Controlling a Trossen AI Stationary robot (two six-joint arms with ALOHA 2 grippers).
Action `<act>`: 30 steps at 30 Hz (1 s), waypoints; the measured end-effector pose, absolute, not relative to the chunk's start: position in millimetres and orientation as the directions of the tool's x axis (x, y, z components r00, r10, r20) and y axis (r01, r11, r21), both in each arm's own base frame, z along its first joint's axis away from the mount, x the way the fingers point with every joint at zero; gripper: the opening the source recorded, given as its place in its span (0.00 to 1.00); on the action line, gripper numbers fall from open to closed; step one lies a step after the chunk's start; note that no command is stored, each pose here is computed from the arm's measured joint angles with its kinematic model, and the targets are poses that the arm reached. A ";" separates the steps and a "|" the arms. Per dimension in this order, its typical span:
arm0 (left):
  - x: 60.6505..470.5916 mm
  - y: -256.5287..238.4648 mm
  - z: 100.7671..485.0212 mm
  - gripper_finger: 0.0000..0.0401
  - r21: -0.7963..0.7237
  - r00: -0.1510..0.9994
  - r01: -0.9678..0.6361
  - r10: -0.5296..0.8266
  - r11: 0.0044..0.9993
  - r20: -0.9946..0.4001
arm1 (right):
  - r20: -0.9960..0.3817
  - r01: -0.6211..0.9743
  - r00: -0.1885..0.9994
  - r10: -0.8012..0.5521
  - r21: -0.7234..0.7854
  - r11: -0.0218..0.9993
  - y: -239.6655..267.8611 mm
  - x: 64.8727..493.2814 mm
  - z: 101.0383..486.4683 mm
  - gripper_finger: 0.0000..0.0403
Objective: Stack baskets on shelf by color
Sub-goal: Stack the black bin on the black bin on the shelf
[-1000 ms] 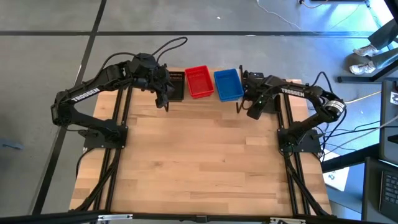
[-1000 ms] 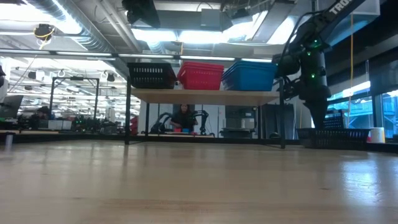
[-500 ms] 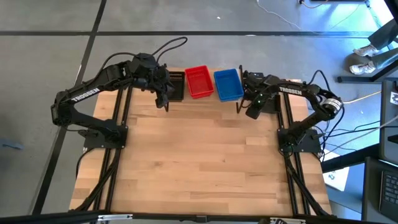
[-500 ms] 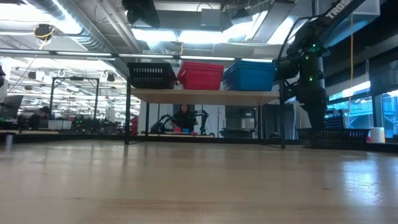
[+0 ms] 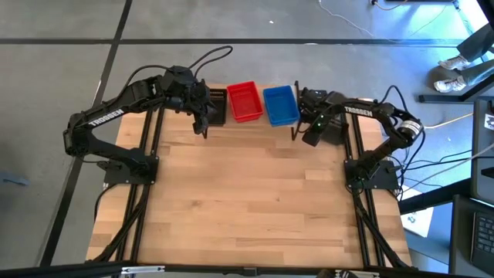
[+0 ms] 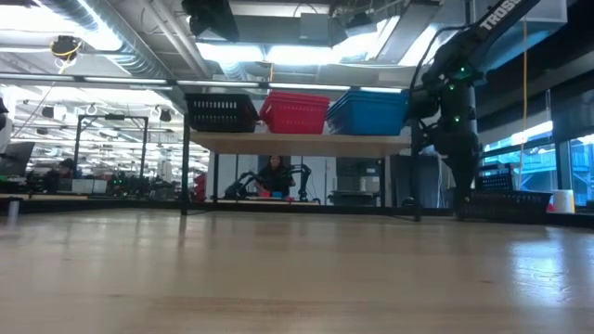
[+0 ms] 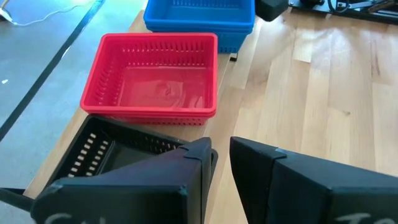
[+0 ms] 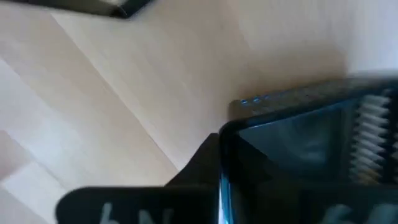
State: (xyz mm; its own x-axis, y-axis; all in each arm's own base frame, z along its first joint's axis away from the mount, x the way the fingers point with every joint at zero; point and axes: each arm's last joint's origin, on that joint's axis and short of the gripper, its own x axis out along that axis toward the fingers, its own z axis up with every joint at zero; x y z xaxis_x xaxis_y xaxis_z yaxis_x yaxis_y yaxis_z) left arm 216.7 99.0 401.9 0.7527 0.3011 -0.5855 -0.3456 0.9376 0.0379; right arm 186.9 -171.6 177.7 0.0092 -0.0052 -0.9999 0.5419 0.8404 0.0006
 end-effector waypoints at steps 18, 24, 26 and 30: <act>216.7 99.0 401.9 0.13 0.039 0.753 -0.345 0.301 0.938 -0.586 | -1.000 0.530 -0.020 0.007 -0.005 0.848 -156.0 178.4 226.3 0.01; 216.8 98.9 401.9 0.13 0.039 0.753 -0.344 0.301 0.938 -0.586 | -0.999 0.498 -0.045 0.003 -0.020 0.867 -140.1 175.8 236.7 0.00; 216.8 98.9 401.9 0.13 0.039 0.753 -0.344 0.301 0.938 -0.585 | -0.998 0.489 -0.055 -0.021 -0.045 0.871 -135.0 175.8 240.0 0.00; 216.8 98.9 401.9 0.13 0.039 0.753 -0.344 0.301 0.938 -0.585 | -0.997 0.458 -0.060 -0.046 -0.068 0.886 -122.6 174.3 247.9 0.00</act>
State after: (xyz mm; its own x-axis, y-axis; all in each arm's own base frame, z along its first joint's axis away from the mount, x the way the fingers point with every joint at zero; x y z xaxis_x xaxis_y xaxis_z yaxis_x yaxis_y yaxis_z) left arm 216.8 98.9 401.9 0.7531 0.3006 -0.5852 -0.3441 0.9381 0.0392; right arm 174.3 -122.6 247.9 -0.0599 -0.0456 -0.9972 0.4583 0.8862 -0.0680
